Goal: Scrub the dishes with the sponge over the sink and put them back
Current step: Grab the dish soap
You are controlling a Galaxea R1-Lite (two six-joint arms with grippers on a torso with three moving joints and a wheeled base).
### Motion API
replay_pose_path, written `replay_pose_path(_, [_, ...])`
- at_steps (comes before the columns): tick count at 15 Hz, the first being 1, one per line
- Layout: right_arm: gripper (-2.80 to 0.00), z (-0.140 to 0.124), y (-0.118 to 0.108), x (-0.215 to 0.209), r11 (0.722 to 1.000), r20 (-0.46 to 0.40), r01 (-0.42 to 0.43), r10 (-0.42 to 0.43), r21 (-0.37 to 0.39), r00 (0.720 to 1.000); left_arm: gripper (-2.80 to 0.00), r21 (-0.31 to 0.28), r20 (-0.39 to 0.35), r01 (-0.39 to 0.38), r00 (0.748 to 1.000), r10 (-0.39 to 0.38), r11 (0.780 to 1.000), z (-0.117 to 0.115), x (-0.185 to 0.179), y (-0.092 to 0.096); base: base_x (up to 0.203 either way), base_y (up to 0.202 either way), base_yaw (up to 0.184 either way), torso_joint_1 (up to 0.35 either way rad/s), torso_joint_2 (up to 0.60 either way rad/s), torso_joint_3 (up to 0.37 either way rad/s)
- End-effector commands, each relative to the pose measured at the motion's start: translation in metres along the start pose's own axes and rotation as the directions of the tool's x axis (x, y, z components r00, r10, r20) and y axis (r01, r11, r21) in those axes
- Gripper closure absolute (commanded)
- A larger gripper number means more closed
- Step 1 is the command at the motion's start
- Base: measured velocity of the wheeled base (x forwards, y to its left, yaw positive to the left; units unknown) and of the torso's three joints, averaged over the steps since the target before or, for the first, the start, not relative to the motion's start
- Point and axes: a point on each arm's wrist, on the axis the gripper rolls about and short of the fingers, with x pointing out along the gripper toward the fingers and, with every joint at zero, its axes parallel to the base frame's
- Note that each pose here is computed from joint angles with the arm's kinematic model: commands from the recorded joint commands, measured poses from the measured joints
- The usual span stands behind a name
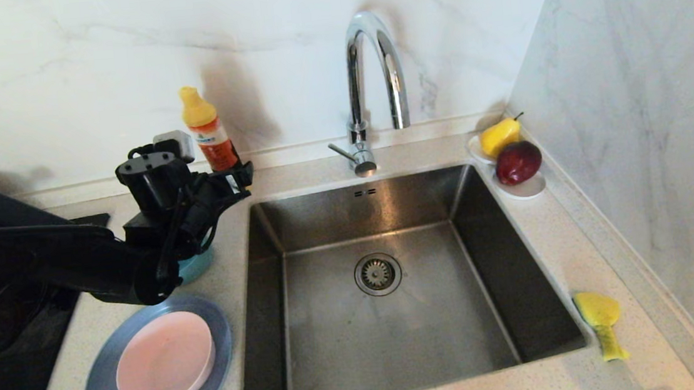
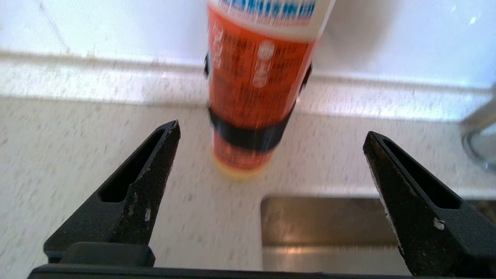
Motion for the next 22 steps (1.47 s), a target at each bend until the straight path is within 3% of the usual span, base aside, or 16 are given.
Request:
replay_pose_path(1, [0.0,0.0,0.0,0.0,1.0,0.0,-0.001,0.001,0.0,1.0,-2.8,-0.001,0.018,0.002,1.0,-0.002,1.0,0.0,0.007,-0.002,0.0,0.0,0.0,0.0,0.0,0.0])
replay_pose_path(22, [0.0,0.0,0.0,0.0,1.0,0.0,0.0,0.0,0.0,1.0,-2.8,-0.002,0.113,0.004,0.994,-0.003,1.0,-0.012,0.057,-0.01,0.0,0.0,0.0,0.0,0.0,0.0])
